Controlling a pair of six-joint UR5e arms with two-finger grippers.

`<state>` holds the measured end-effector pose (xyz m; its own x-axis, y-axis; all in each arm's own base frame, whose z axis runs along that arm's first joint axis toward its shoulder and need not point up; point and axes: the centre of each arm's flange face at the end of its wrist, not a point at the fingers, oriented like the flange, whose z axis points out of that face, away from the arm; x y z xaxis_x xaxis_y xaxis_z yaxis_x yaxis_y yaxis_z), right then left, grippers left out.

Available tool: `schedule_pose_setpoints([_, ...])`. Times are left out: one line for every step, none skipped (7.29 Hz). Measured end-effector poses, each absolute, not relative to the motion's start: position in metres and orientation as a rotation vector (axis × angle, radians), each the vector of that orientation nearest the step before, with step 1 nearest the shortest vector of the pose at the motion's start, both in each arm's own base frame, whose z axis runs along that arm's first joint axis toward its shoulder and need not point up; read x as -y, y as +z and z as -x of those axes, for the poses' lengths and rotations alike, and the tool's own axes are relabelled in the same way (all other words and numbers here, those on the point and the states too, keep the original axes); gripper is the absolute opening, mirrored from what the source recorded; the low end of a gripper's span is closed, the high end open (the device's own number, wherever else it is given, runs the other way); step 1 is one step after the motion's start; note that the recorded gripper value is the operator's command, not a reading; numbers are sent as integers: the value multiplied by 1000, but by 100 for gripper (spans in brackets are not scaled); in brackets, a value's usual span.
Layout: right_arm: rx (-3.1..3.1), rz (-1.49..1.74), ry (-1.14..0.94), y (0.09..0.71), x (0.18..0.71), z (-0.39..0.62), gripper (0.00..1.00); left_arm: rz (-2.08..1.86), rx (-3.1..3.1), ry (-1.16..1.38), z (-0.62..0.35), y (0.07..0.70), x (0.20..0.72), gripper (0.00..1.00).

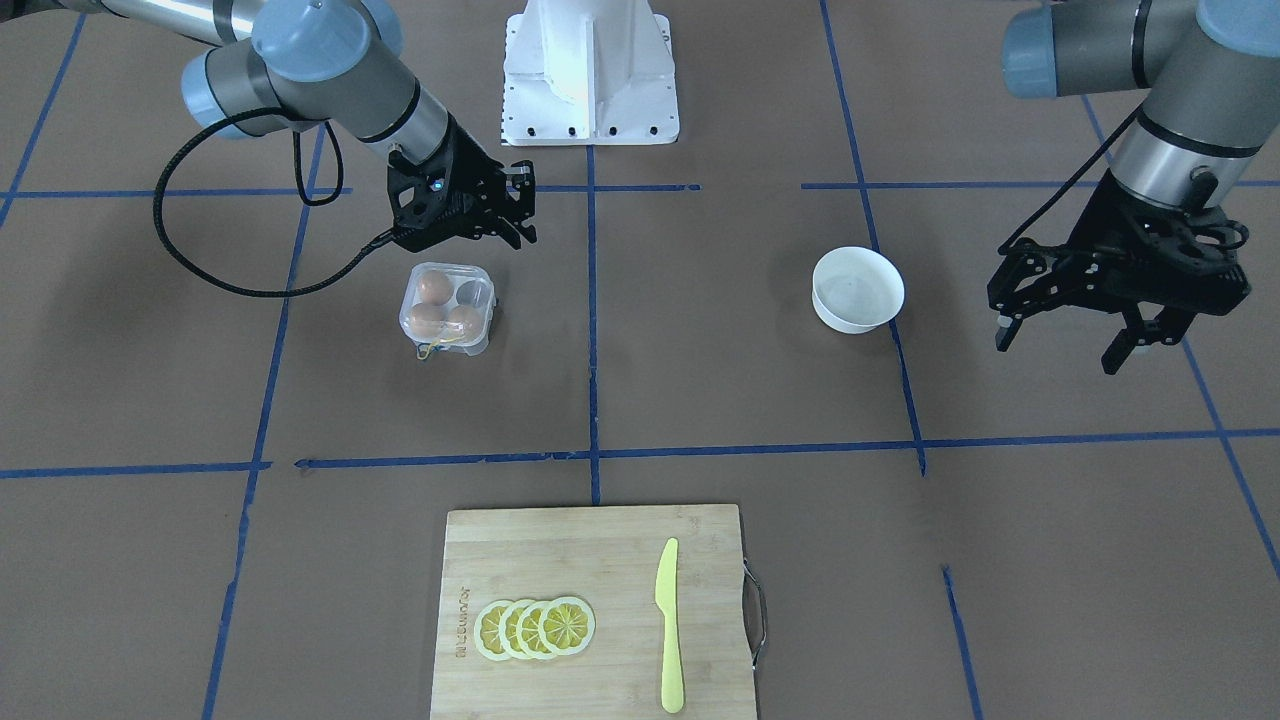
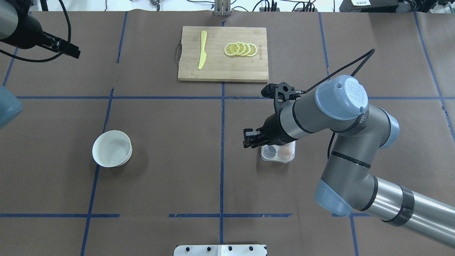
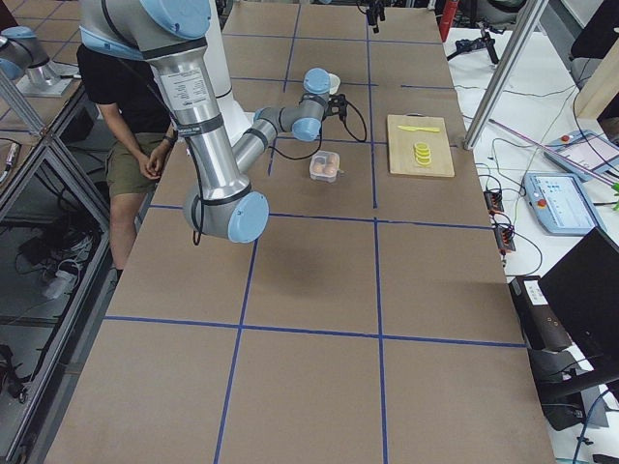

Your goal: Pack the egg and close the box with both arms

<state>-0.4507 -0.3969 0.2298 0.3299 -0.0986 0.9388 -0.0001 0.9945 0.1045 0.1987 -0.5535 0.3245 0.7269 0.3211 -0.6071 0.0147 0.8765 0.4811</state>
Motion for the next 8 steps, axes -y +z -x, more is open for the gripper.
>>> schedule_pose_setpoints([1229,-103,-27,235,413,428,100,-469,-728,190,-194,341,550,100])
schedule_pose_setpoints([1209,-95,16,254,433,397,100,-452,-707,207,-183,362,547,100])
schedule_pose_setpoints([1177,-73,52,283,455,359,100,-433,-695,226,-163,383,543,100])
schedule_pose_setpoints([1130,-65,65,320,474,314,100,-415,-685,240,-137,405,540,100])
schedule_pose_setpoints([1073,-75,50,364,489,266,100,-398,-666,254,-110,424,538,100])
schedule_pose_setpoints([1005,-96,17,412,500,212,100,-379,-646,275,-84,443,537,100])
schedule_pose_setpoints([925,-112,-32,462,508,155,100,-364,-629,294,-63,460,534,100])
schedule_pose_setpoints([851,-107,-91,512,518,100,100,-351,-614,307,-47,477,532,100])
